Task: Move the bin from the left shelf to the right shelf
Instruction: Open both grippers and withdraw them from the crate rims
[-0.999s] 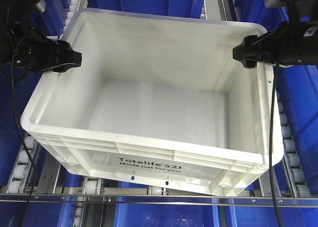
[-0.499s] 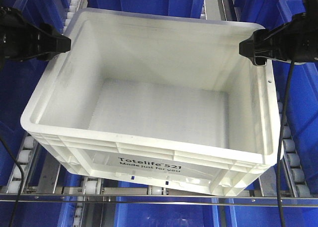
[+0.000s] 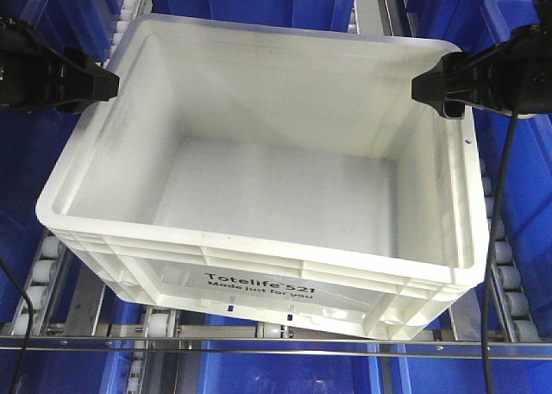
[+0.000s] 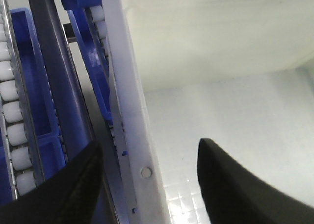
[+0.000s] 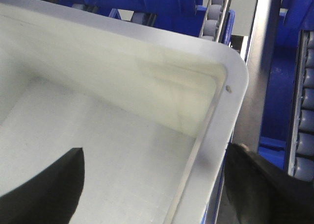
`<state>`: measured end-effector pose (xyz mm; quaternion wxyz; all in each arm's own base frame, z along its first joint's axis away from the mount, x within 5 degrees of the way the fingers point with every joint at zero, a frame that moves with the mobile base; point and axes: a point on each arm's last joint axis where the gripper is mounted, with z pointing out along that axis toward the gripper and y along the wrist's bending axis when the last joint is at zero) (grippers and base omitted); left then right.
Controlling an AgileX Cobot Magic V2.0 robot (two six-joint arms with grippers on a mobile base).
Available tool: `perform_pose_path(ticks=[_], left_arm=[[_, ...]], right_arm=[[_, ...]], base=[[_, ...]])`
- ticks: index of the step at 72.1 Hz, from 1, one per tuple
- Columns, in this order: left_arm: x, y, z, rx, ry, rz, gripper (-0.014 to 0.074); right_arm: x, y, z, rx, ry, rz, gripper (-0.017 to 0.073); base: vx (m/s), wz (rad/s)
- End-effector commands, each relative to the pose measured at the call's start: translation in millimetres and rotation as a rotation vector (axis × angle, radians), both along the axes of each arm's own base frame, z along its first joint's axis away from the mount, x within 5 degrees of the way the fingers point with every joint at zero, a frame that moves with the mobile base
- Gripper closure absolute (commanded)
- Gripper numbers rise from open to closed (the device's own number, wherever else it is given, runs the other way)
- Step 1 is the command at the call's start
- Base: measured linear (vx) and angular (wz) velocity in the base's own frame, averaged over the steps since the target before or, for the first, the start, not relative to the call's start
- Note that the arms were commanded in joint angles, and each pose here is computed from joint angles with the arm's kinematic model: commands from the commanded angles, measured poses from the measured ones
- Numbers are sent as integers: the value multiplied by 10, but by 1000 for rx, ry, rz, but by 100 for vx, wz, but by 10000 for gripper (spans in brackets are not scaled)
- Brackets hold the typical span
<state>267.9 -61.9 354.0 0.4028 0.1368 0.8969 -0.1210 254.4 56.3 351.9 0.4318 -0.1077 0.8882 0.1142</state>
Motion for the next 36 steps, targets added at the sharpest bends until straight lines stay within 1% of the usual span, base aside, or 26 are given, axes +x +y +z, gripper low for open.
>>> perform_pose_path(ticks=[1, 8, 13, 19, 31, 36], left_arm=[[-45, -9, 199, -32, -90, 8, 199], [-69, -4, 163, -31, -84, 10, 199], [-129, 13, 132, -35, -103, 22, 199], [-253, 49, 137, -40, -158, 39, 199], [-604, 132, 109, -23, -272, 48, 199], [-759, 163, 61, -20, -299, 51, 199]], right_arm=[[-89, -29, 253, 14, -140, -11, -10], [-193, -59, 210, 28, -187, -34, -10], [-289, -89, 143, 34, -222, -53, -10], [-421, -127, 96, 37, -273, -71, -10], [-731, -197, 66, 52, -371, -96, -10], [-879, -221, 68, 54, -405, -95, -10]], base=[[0, 0], [0, 0], [0, 0], [0, 0], [0, 0], [0, 0]])
